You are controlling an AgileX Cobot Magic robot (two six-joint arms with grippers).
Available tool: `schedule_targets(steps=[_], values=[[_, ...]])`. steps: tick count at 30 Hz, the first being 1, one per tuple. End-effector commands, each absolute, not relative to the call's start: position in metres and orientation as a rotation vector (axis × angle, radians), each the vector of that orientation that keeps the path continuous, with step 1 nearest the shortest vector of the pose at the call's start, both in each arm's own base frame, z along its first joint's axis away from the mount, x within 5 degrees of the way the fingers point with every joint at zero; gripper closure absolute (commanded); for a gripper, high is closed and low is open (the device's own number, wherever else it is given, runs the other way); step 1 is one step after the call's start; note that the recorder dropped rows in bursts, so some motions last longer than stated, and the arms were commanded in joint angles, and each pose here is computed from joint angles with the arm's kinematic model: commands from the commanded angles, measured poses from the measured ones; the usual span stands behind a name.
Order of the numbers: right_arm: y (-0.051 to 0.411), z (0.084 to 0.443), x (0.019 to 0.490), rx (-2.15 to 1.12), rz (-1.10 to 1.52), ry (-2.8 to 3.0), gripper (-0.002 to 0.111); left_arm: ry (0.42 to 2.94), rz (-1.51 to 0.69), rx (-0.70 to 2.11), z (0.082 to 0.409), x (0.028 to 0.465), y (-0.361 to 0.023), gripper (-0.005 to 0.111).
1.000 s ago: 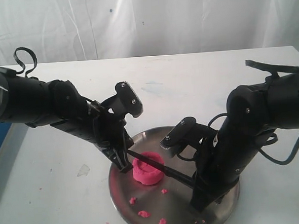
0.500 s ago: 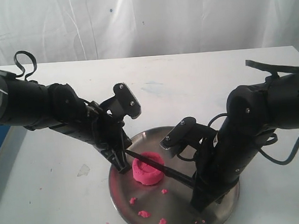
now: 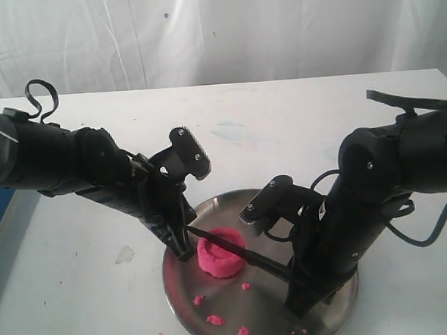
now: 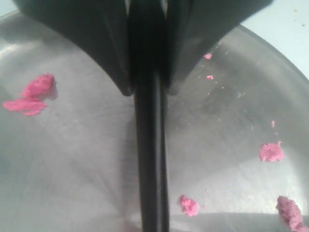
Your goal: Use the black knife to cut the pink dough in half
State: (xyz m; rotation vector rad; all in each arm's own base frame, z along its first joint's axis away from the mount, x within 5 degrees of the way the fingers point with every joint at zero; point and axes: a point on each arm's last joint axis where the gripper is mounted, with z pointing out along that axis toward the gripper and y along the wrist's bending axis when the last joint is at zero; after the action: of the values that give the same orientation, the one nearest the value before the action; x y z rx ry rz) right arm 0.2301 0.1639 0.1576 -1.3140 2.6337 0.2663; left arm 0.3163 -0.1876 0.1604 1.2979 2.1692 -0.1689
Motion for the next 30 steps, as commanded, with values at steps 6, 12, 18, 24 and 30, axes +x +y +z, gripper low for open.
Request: schedule_targets(steps=[6, 12, 18, 24, 30], values=[[0.1644, 0.1565, 0.2302, -1.316, 0.263, 2.624, 0.108, 2.261, -0.229, 1.342, 0.1413, 0.309, -0.1874, 0.107], [0.1644, 0.1565, 0.2302, -1.316, 0.263, 2.624, 0.108, 2.261, -0.229, 1.342, 0.1413, 0.309, -0.1874, 0.107], [0.1646, 0.1566, 0.2305, -1.314, 0.263, 2.621, 0.108, 2.261, -0.229, 1.342, 0.1413, 0.309, -0.1874, 0.107], [0.1647, 0.1567, 0.2308, -1.311, 0.262, 2.618, 0.108, 2.261, -0.229, 1.342, 0.1413, 0.309, -0.1874, 0.107], [0.1649, 0.1567, 0.2311, -1.307, 0.263, 2.615, 0.108, 2.261, -0.229, 1.342, 0.1413, 0.309, -0.1874, 0.107]])
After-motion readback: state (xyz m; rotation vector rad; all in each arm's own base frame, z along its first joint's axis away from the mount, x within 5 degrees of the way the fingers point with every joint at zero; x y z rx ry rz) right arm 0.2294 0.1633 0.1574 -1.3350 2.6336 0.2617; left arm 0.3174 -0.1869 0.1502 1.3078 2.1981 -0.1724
